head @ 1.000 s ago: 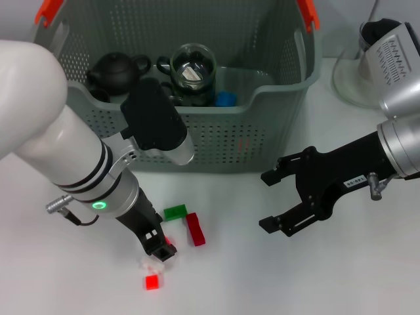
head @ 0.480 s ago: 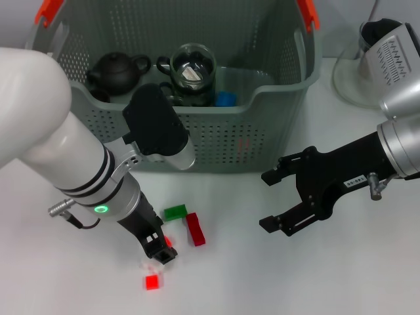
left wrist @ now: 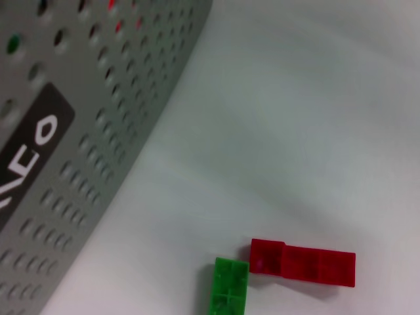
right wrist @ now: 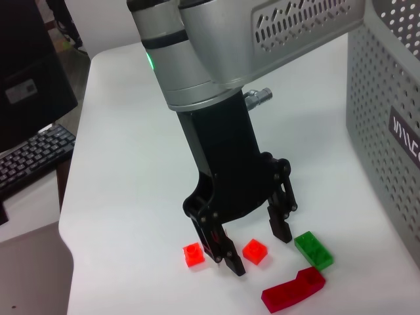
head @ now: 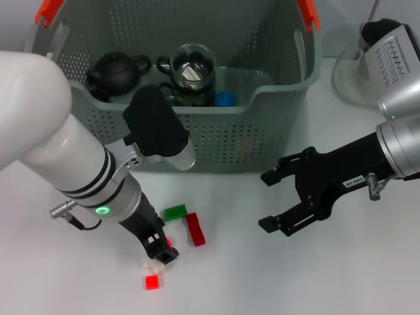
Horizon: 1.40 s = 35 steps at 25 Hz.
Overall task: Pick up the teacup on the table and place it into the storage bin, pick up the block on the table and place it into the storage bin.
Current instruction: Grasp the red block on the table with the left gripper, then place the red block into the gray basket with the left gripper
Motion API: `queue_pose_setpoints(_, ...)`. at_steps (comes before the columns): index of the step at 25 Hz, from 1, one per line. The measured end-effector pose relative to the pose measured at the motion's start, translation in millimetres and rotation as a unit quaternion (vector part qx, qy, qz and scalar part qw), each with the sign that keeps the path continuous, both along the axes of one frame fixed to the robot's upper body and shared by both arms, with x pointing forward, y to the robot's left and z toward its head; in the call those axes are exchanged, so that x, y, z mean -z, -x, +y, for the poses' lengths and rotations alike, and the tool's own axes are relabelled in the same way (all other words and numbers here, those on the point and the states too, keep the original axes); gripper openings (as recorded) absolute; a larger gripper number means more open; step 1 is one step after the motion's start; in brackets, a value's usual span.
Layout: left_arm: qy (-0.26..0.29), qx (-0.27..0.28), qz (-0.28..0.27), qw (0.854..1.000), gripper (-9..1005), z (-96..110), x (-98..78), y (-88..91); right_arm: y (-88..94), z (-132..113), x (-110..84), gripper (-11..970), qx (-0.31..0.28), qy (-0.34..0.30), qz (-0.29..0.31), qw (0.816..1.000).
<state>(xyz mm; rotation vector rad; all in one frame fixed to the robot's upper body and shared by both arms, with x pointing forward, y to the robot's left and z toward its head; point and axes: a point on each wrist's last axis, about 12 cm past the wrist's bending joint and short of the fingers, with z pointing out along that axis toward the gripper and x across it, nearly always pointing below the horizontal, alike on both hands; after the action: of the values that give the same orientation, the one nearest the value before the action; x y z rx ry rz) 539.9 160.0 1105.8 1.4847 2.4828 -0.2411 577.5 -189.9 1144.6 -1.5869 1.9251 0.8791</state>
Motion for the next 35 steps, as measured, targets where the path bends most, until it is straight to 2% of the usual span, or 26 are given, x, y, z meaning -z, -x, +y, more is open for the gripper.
queue_pose_setpoints(7,-0.002,0.008,-0.002,1.000,622,-3,0.7,0.9,-0.1,0,-0.1,944,0.000,0.000,0.000,1.000)
queue_pose_setpoints(10,-0.003,0.011,-0.003,1.000,429,-4,0.7,1.8,0.0,0,0.0,944,0.000,0.000,0.000,1.000)
queue_pose_setpoints(15,-0.004,0.014,-0.001,1.000,227,-5,-0.1,2.3,0.0,0,0.1,944,0.001,0.000,0.000,1.000)
queue_pose_setpoints(20,-0.001,0.012,-0.004,1.000,179,-4,-2.9,1.1,0.1,0,0.1,944,0.001,-0.001,0.000,1.000)
queue_pose_setpoints(23,-0.001,0.013,-0.004,1.000,186,-4,-5.7,0.8,0.0,-1,0.1,945,0.002,-0.001,0.000,1.000)
queue_pose_setpoints(27,0.014,-0.001,-0.008,1.000,194,3,-21.6,-1.4,-0.7,-2,-0.6,945,0.005,-0.003,0.000,1.000)
queue_pose_setpoints(30,0.053,-0.020,-0.007,0.998,201,13,-40.9,-3.0,-0.5,-4,-0.6,945,0.007,-0.003,0.002,1.000)
queue_pose_setpoints(35,0.168,-0.038,0.007,0.985,212,32,-82.0,-4.4,1.4,-8,0.3,944,0.008,0.002,0.011,1.000)
